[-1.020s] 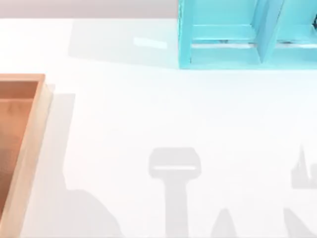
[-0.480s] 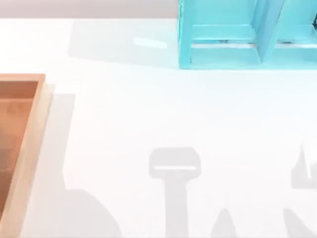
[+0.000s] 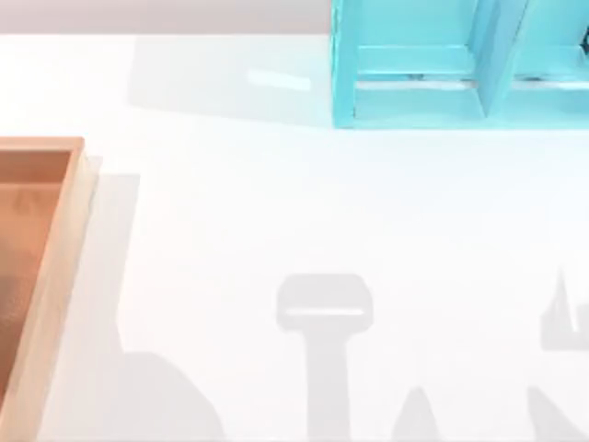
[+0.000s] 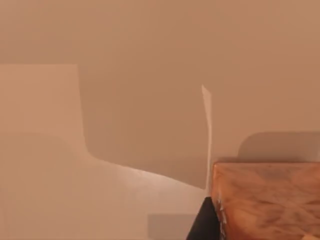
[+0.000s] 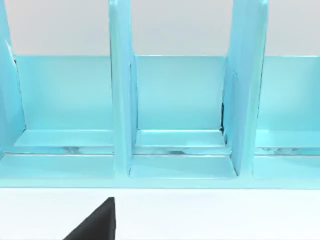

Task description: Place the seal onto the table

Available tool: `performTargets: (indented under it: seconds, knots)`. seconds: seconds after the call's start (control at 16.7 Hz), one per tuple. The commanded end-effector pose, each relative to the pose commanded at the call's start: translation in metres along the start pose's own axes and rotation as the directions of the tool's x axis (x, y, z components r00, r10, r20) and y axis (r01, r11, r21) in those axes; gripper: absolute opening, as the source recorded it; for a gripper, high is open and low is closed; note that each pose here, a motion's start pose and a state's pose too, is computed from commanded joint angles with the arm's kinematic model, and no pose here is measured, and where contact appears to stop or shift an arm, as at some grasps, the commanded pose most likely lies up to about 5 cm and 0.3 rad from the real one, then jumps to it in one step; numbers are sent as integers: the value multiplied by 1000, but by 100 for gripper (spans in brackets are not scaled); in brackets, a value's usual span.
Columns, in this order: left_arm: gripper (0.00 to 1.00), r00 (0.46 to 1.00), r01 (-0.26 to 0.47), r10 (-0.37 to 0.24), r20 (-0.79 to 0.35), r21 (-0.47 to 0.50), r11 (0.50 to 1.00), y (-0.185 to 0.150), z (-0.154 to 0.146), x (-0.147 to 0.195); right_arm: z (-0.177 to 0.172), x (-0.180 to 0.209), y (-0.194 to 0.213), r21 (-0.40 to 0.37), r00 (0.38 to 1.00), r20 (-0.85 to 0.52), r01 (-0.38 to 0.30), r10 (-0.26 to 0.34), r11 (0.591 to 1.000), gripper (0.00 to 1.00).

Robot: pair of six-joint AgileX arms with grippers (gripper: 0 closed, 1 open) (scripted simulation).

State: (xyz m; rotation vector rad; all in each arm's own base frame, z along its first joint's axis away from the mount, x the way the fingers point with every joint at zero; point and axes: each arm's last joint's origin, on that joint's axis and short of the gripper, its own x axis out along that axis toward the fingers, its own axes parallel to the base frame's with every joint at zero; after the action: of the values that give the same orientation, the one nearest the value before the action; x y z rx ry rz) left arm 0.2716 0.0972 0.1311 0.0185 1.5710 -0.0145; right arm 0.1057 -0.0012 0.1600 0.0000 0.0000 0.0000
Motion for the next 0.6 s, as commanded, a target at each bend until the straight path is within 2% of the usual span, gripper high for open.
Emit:
performTargets:
  seconds: [0.36,0.48,0.6]
  knots:
    - [0,1000,-1,1,5,2,1000,-1,1,-2,0,0,0,0,1000,0,0,0,1000,100]
    - [0,999,-18,18,41,0,1000,-9,7,-18,0,0,0,0,1000,0,0,0,1000,100]
    - [0,994,-37,38,104,-7,999,-28,18,-51,0,0,0,0,1000,0,0,0,1000,100]
